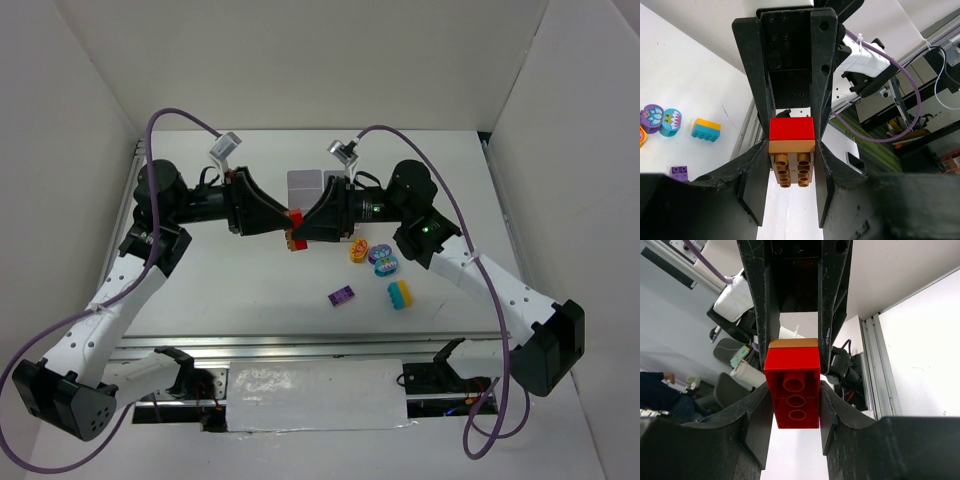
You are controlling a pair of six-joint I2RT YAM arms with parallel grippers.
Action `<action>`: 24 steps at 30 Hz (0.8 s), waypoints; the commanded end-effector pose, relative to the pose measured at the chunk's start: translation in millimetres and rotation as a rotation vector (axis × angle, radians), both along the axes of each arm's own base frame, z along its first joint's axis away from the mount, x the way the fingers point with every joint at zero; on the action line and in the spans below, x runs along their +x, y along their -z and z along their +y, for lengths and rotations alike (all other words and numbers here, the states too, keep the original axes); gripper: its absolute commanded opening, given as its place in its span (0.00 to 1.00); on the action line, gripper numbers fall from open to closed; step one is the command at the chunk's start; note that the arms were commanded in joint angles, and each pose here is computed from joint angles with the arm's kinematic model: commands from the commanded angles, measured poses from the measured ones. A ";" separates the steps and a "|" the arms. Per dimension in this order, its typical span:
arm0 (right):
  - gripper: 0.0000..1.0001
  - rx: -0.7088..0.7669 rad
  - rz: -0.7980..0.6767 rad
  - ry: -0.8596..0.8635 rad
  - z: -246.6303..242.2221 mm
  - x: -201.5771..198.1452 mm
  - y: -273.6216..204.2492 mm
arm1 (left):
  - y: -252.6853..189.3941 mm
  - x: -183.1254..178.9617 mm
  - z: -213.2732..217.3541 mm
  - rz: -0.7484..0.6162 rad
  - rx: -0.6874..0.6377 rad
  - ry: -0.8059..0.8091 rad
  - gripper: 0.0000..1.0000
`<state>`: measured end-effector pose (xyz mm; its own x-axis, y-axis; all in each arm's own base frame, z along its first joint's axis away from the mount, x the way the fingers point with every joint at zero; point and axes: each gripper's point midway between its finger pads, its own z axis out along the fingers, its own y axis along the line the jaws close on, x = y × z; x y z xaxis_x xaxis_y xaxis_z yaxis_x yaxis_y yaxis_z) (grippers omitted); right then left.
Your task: Sort the legos into containers by color
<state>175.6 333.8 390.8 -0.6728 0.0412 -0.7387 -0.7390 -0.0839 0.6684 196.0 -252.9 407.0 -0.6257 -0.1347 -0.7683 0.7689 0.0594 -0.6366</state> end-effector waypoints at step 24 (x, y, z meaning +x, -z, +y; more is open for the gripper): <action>0.00 -0.024 -0.116 0.032 -39.0 11.6 11.9 | -17.1 -30.2 3.1 -0.157 -0.004 0.155 0.00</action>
